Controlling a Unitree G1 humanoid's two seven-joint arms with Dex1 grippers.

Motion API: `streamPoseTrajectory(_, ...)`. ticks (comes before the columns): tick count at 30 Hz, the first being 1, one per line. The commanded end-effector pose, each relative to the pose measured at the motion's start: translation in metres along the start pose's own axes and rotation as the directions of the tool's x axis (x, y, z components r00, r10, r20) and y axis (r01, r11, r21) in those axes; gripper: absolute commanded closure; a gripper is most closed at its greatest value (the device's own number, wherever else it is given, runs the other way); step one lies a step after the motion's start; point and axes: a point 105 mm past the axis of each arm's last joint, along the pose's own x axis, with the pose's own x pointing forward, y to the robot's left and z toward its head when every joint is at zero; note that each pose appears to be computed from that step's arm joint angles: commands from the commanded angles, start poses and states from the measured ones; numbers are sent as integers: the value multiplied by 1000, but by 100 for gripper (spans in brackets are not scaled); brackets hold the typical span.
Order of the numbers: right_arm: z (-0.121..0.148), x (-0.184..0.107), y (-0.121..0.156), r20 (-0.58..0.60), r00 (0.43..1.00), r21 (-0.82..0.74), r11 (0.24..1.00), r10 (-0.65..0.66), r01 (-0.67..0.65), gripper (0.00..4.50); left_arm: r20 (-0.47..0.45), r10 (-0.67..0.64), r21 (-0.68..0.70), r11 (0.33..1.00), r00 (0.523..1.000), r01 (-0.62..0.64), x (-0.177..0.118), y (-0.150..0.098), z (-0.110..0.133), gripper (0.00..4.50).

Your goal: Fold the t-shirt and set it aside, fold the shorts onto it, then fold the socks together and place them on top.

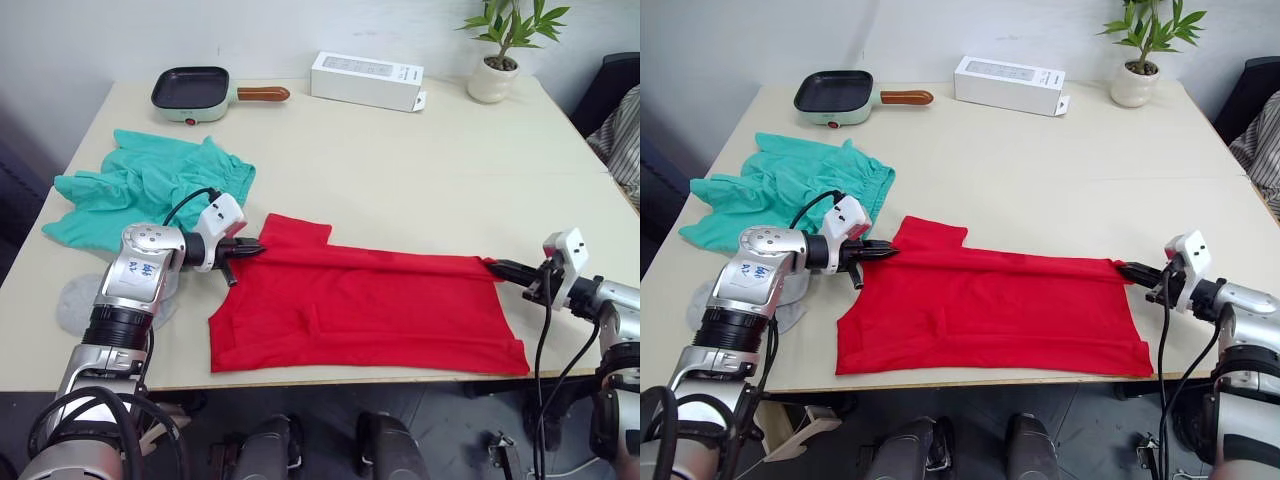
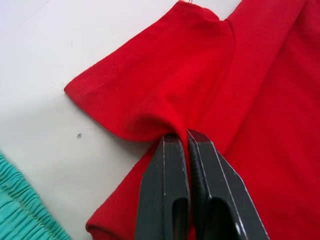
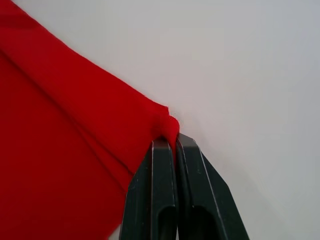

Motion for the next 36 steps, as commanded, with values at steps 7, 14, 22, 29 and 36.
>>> streamPoseTrajectory(7,11,-14,-1,-62,998,-67,997,33,-37,347,-11,-106,-103,989,994,104,-21,4,16,251)
streamPoseTrajectory(14,33,-34,-16,-107,994,-134,991,4,-18,100,2,-90,-225,970,996,88,-19,27,49,26)
streamPoseTrajectory(22,42,-29,-22,-129,992,-207,978,-11,-16,5,-81,67,-242,966,994,-85,40,47,43,0)
streamPoseTrajectory(29,40,-13,-21,-170,986,-209,977,4,-40,5,-90,87,-258,960,992,-107,75,36,29,0)
streamPoseTrajectory(36,37,0,-15,-196,978,-117,989,64,-88,0,-39,46,-240,969,998,-54,83,28,36,185)
